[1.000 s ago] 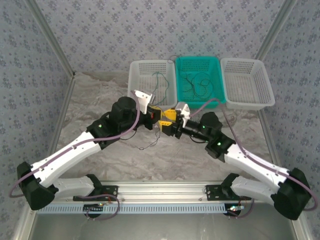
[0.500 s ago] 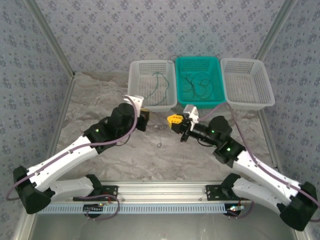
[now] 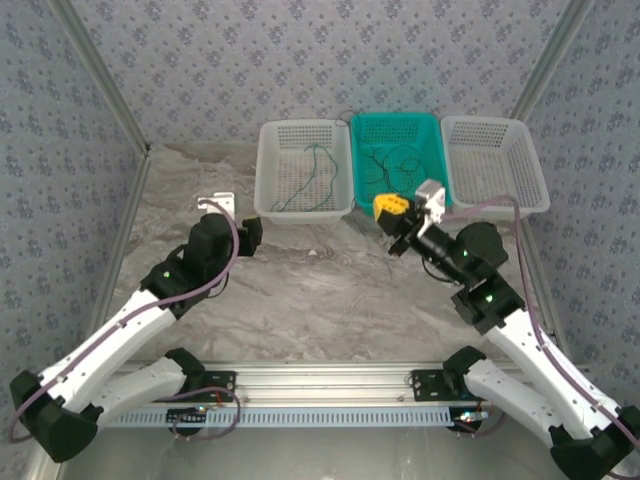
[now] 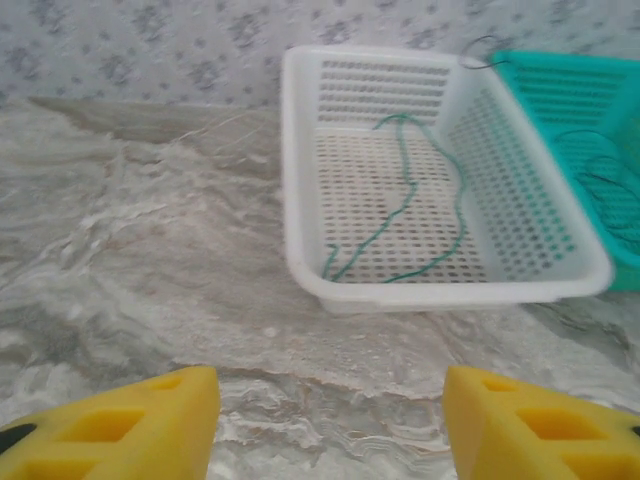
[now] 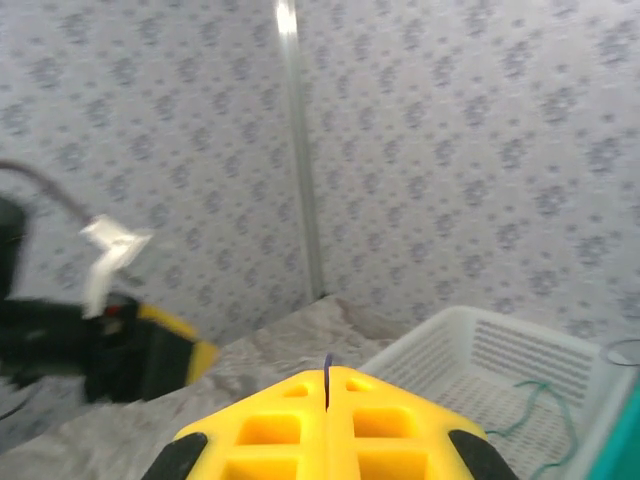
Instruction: Untangle the cables
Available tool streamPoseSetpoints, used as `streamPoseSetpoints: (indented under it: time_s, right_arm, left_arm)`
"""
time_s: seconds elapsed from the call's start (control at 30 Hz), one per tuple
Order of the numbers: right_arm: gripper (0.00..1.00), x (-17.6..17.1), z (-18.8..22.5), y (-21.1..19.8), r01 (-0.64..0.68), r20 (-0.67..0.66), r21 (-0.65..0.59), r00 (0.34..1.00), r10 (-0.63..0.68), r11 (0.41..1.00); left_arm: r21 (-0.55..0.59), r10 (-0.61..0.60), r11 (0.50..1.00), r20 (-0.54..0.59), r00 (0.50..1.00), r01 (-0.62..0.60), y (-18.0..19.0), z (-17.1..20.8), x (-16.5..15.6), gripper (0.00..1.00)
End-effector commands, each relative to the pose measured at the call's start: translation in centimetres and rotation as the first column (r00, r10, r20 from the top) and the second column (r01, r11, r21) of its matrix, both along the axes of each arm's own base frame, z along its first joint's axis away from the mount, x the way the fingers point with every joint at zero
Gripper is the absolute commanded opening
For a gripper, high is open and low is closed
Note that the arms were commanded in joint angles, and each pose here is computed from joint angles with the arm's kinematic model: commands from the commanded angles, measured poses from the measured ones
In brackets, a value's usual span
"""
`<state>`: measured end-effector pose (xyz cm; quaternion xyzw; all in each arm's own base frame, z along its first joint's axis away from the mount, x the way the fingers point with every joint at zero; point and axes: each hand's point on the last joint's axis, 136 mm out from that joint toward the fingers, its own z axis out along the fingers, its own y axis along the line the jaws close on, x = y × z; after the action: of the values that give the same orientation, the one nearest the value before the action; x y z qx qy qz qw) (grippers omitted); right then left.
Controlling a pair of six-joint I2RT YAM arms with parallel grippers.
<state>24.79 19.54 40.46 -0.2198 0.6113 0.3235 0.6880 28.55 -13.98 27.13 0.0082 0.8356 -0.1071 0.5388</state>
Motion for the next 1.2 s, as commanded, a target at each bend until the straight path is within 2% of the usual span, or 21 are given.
streamPoseSetpoints:
  time_s: [0.0, 0.07, 0.17, 0.27, 0.33, 0.4, 0.53, 0.6, 0.7, 0.77, 0.8, 0.87, 0.93, 1.03, 1.17]
  right_arm:
    - [0.00, 3.1, 2.5, -2.5, 0.127, -0.042, 0.068, 0.991, -0.124, 0.990]
    - [0.00, 5.8, 2.9, -3.9, 0.213, -0.085, 0.073, 0.975, -0.206, 0.974]
    - [0.00, 9.9, 2.8, -6.0, 0.322, -0.153, 0.063, 0.938, -0.309, 0.945]
    - [0.00, 13.7, 3.1, -7.1, 0.366, -0.180, 0.064, 0.919, -0.350, 0.928]
    - [0.00, 16.2, 3.7, -7.9, 0.408, -0.189, 0.053, 0.900, -0.392, 0.911]
    - [0.00, 19.1, 2.8, -8.4, 0.440, -0.224, 0.031, 0.878, -0.423, 0.897]
    - [0.00, 24.2, -0.3, -9.4, 0.463, -0.311, 0.053, 0.850, -0.426, 0.885]
    - [0.00, 26.5, -2.6, -10.3, 0.489, -0.375, 0.043, 0.816, -0.439, 0.871]
    - [0.02, 29.4, -7.3, -10.8, 0.513, -0.473, -0.035, 0.748, -0.466, 0.858]
    - [0.19, 30.5, -11.2, -11.0, 0.522, -0.555, -0.099, 0.678, -0.483, 0.847]
    - [0.25, 30.7, -12.6, -11.3, 0.539, -0.594, -0.124, 0.632, -0.497, 0.833]
    - [0.44, 30.4, -15.0, -12.1, 0.579, -0.673, -0.168, 0.524, -0.521, 0.798]
    - [0.56, 29.9, -15.5, -12.3, 0.599, -0.698, -0.171, 0.488, -0.525, 0.783]
    - [0.68, 28.7, -14.8, -11.7, 0.592, -0.703, -0.168, 0.488, -0.517, 0.788]
    - [0.68, 26.1, -12.5, -10.1, 0.527, -0.709, -0.139, 0.539, -0.455, 0.839]
  left_arm:
    - [-0.125, -0.218, 0.965, 0.110, 0.970, 0.231, -3.4, 3.0, -1.6, 0.71]
    - [-0.178, -0.392, 0.887, 0.192, 0.899, 0.425, -6.1, 4.8, -3.7, 0.80]
    - [-0.205, -0.588, 0.730, 0.299, 0.752, 0.652, -9.0, 7.3, -7.3, 0.88]
    - [-0.182, -0.667, 0.655, 0.318, 0.674, 0.733, -10.1, 8.2, -9.4, 0.91]
    - [-0.155, -0.696, 0.635, 0.310, 0.648, 0.757, -10.7, 8.2, -10.2, 0.93]
    - [-0.141, -0.705, 0.638, 0.287, 0.648, 0.757, -10.9, 7.8, -10.5, 0.95]
    - [-0.138, -0.692, 0.671, 0.239, 0.682, 0.729, -10.8, 6.4, -10.0, 0.97]
    - [-0.146, -0.682, 0.682, 0.228, 0.695, 0.717, -10.7, 5.9, -9.8, 0.97]
    - [-0.157, -0.666, 0.699, 0.213, 0.715, 0.698, -10.6, 5.1, -9.4, 0.98]
    - [-0.166, -0.662, 0.702, 0.207, 0.720, 0.693, -10.6, 4.8, -9.3, 0.98]
    - [-0.173, -0.661, 0.701, 0.205, 0.722, 0.691, -10.7, 4.6, -9.3, 0.98]
    - [-0.191, -0.659, 0.697, 0.207, 0.723, 0.691, -10.9, 4.2, -9.3, 0.98]
    - [-0.201, -0.657, 0.699, 0.196, 0.727, 0.686, -10.9, 3.7, -9.2, 0.98]
    - [-0.210, -0.650, 0.709, 0.178, 0.739, 0.674, -10.9, 3.0, -9.1, 0.98]
    - [-0.210, -0.631, 0.731, 0.152, 0.760, 0.649, -10.9, 2.1, -8.5, 0.98]
